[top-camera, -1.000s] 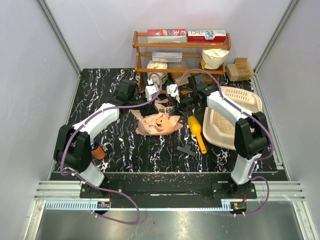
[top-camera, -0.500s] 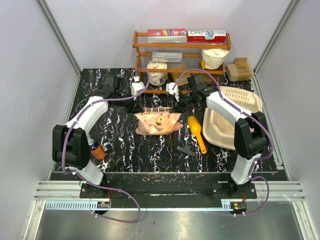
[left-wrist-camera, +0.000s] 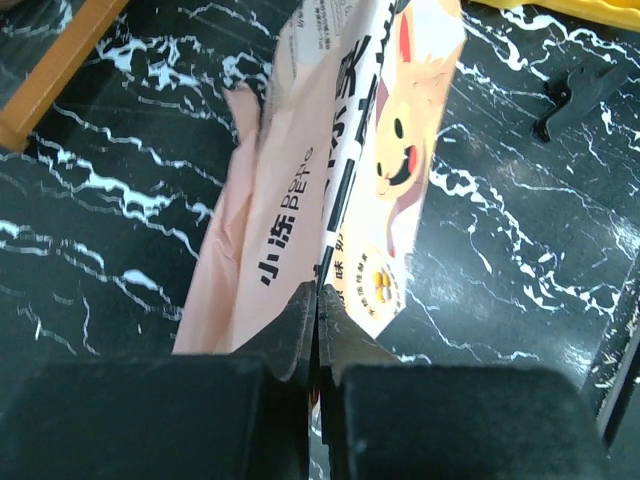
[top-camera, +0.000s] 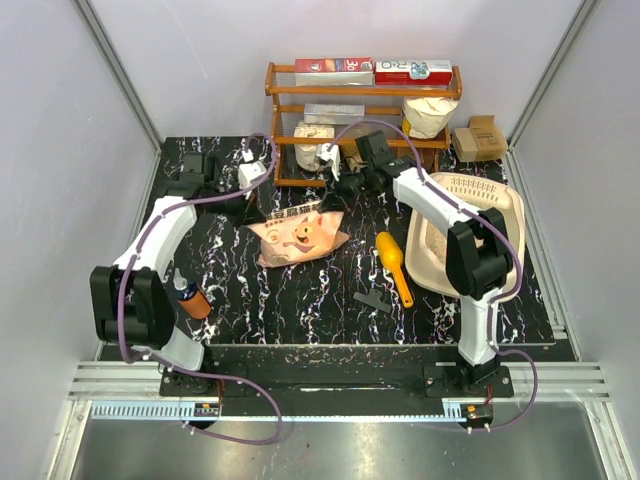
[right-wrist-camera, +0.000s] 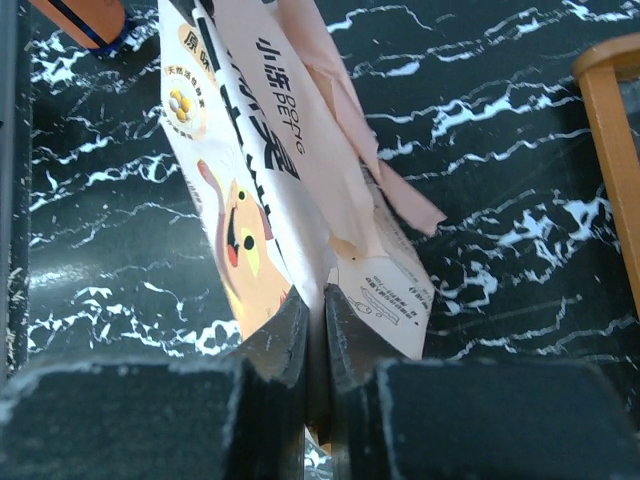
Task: Fill the litter box with clean litter
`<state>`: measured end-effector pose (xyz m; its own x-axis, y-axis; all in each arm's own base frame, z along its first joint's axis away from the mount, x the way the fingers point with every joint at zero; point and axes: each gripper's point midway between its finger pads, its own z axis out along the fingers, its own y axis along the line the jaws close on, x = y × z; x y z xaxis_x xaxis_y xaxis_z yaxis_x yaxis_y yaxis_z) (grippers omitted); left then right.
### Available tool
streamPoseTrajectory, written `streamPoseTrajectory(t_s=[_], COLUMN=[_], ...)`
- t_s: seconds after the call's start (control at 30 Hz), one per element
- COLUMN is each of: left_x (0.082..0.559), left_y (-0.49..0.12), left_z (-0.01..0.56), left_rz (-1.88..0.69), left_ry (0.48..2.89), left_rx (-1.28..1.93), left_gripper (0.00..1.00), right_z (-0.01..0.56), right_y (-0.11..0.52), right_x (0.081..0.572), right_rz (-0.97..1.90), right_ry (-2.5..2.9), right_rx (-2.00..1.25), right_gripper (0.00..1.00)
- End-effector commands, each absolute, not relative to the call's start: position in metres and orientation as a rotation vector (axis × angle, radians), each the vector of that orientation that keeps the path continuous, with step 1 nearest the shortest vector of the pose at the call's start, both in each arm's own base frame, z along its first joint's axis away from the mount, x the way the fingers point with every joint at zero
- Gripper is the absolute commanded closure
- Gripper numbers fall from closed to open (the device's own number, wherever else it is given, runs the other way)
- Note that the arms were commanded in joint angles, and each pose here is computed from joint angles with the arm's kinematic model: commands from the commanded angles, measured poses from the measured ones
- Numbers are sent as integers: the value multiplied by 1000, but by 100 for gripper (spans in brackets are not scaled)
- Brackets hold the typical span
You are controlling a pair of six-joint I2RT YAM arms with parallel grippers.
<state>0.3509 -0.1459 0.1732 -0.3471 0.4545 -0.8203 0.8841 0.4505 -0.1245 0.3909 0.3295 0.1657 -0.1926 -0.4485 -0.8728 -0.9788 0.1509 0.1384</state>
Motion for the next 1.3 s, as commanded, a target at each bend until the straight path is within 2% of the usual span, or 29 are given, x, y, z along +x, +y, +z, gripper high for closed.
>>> streamPoseTrajectory(t_s=[0.0, 0.07, 0.1, 0.13, 0.17, 0.2, 0.3, 0.47, 0.67, 0.93, 1.13, 1.27], left_x=[338, 330, 336, 333, 331, 338, 342, 358, 380, 376, 380, 382], left_y=[-126, -131, -136, -141, -152, -159, -194, -234, -243, -251, -245, -250], left_z=[212, 212, 226, 221, 224, 234, 227, 229, 229, 233, 200, 188], left_rz=[-655, -687, -679, -723, -735, -681, -639, -629, -598, -625, -567, -616], left_ry=[1879, 1858, 1775, 1797, 1763, 1692, 1625, 1572, 1547, 1489, 1510, 1540], left_rx=[1081, 1059, 1053, 1001, 1015, 1033, 1113, 1206, 1206, 1305, 1410, 1435], left_gripper=[100, 100, 96, 89, 73, 67, 58, 56, 57, 54, 50, 51], right_z=[201, 197, 191, 189, 189, 191, 198, 199, 196, 193, 202, 205], right_y=[346, 350, 351, 351, 351, 351, 355, 356, 351, 350, 355, 355], right_x=[401, 399, 398, 397, 396, 393, 388, 379, 367, 366, 374, 376], right_rz=[991, 1029, 1046, 1048, 1052, 1061, 1102, 1140, 1146, 1147, 1138, 1132], right_ry=[1689, 1707, 1715, 1709, 1698, 1673, 1638, 1618, 1622, 1637, 1611, 1608], right_rx=[-1347, -1339, -1343, -1350, -1357, -1366, -1368, -1383, -1392, -1387, -1377, -1372], right_gripper=[100, 100, 100, 100, 100, 100, 100, 100, 100, 100, 100, 100])
